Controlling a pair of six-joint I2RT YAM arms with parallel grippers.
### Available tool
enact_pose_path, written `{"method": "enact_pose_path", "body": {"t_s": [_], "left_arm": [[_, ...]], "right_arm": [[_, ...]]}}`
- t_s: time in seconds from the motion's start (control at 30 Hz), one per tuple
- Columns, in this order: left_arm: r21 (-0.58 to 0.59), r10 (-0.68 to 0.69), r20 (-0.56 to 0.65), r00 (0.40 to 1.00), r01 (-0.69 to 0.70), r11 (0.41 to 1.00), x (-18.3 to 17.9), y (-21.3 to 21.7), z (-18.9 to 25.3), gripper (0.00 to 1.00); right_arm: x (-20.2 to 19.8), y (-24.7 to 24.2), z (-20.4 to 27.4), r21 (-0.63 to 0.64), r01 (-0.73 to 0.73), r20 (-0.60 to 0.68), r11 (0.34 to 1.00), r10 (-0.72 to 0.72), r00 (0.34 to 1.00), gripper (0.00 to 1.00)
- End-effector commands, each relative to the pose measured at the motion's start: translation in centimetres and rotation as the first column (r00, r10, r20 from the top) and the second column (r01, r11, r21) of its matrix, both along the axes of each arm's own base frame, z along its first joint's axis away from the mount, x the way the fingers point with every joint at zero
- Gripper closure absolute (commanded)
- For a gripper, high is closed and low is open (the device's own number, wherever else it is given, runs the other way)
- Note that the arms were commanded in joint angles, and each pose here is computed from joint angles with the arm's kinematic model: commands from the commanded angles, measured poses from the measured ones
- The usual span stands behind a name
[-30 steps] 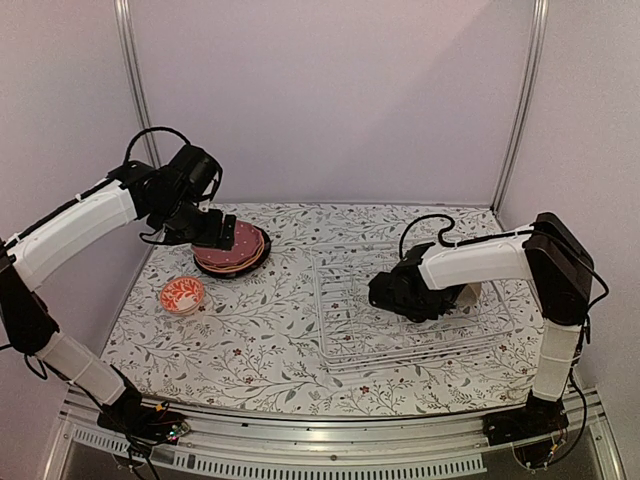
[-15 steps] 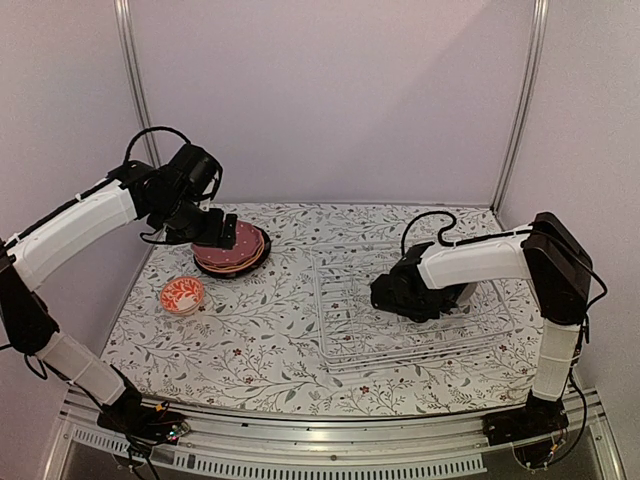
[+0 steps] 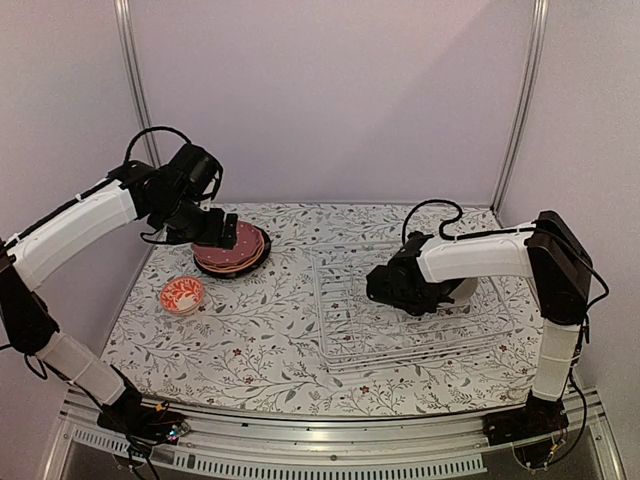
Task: Unload the mixed dishes from the dish rack
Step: Grab the bowl from the dish rack.
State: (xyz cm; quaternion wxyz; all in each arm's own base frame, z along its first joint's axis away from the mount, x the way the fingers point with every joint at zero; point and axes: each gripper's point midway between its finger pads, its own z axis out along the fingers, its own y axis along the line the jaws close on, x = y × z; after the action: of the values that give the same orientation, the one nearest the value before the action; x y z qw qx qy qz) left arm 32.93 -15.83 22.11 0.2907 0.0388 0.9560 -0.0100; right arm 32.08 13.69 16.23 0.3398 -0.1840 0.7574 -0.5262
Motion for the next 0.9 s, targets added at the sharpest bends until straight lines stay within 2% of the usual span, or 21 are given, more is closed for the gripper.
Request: {"method": "enact_pose_path", "body": {"t_s": [0.0, 0.03, 0.07, 0.2, 0.27, 0.43, 0.87], "left_arm": [[-0.032, -0.022, 0.025, 0.999, 0.023, 0.999, 0.4, -1.2, 0.7, 0.00], [-0.032, -0.022, 0.025, 0.999, 0.023, 0.999, 0.4, -1.2, 0.7, 0.00], [-0.033, -0.024, 0.025, 0.999, 0.025, 0.999, 0.4, -1.2, 0.7, 0.00], [-0.040, -0.028, 0.027, 0.999, 0.029, 0.999, 0.3, -1.3, 0.8, 0.01], [-0.042, -0.028, 0.032, 0.999, 0.029, 0.999, 0.2, -1.3, 1.0, 0.01], [-0.050, -0.032, 0.043, 0.999, 0.034, 0.998, 0.2, -1.3, 1.3, 0.00], [-0.077, -0.051, 0.062, 0.997, 0.056, 0.995, 0.0, -1.7, 2.1, 0.00]], "right_arm": [[-1.4, -1.5, 2.3, -0.109, -0.003, -0.076, 0.994, -0.005, 0.997, 1.00], [-1.5, -1.5, 1.8, -0.101, -0.004, -0.097, 0.995, -0.006, 0.995, 0.98], [-1.5, -1.5, 1.4, -0.090, -0.005, -0.110, 0.996, -0.005, 0.994, 0.90], [-2.0, -1.3, 0.3, -0.053, -0.006, -0.192, 0.999, -0.005, 0.981, 0.48], [-2.2, -1.5, 0.5, -0.048, -0.006, -0.198, 0.999, -0.004, 0.980, 0.39], [-2.8, -1.8, -0.4, 0.026, -0.010, -0.219, 1.000, 0.016, 0.976, 0.34], [-0.1, -2.7, -2.1, 0.213, -0.040, -0.284, 0.976, 0.101, 0.954, 0.34]]}}
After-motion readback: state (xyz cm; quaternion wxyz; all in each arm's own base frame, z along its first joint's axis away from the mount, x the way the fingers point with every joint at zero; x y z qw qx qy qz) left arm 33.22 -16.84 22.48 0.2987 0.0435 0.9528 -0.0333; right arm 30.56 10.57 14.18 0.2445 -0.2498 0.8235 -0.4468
